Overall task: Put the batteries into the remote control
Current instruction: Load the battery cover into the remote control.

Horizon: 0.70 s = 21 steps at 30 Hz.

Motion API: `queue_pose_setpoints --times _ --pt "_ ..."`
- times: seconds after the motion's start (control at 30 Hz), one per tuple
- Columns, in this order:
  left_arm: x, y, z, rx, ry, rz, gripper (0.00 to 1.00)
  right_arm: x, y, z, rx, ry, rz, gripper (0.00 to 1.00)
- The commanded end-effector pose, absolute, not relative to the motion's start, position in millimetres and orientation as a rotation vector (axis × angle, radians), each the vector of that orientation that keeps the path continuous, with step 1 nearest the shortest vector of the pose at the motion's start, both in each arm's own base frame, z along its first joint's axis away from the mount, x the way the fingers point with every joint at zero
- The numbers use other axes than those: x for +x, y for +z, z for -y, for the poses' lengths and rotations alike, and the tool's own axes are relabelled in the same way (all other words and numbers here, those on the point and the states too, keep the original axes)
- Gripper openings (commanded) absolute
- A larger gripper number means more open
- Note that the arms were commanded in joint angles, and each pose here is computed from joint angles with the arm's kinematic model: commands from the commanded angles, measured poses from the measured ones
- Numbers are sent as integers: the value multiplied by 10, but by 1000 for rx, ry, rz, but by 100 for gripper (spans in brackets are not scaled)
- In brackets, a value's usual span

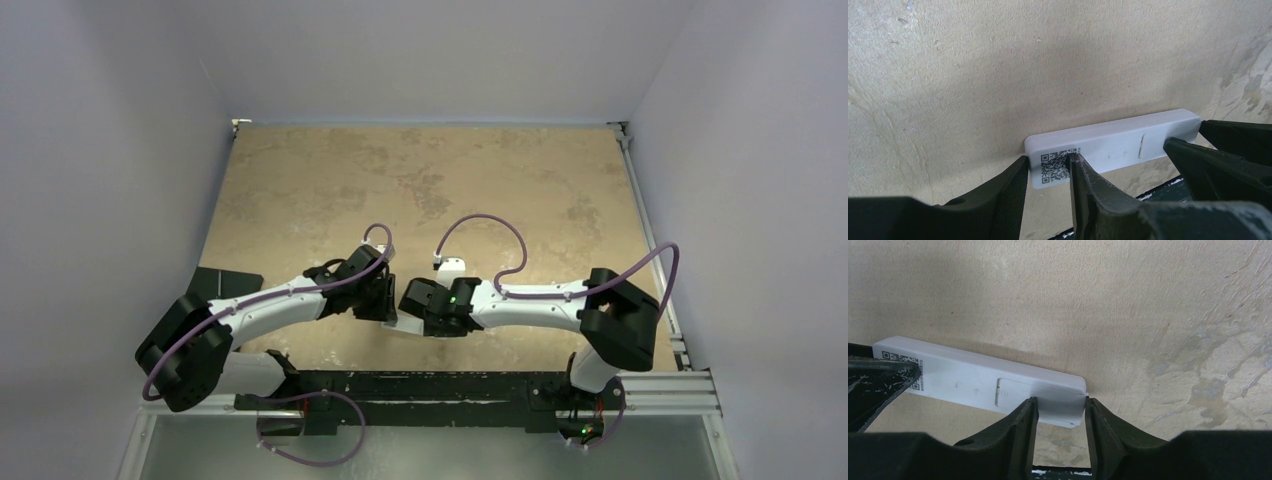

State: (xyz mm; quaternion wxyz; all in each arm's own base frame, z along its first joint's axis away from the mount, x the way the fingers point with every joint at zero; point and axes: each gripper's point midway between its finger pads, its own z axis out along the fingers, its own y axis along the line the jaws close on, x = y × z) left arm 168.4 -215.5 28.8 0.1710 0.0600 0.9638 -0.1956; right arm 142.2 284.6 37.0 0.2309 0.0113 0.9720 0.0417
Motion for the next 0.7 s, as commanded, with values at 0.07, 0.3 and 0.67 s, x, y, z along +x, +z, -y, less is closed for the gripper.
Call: queue_pose_setpoints --times 0.07,0.3,0.67 --pt "1629 319 2315 195 -644 -2739 34 1459 377 -3127 41 230 -2668 45" --pt "1624 325 2327 192 -650 -2740 34 1432 339 -3151 39 242 -2678 44" --pt "1617 328 2344 193 -656 -2740 34 1377 282 -3192 37 285 -2700 44"
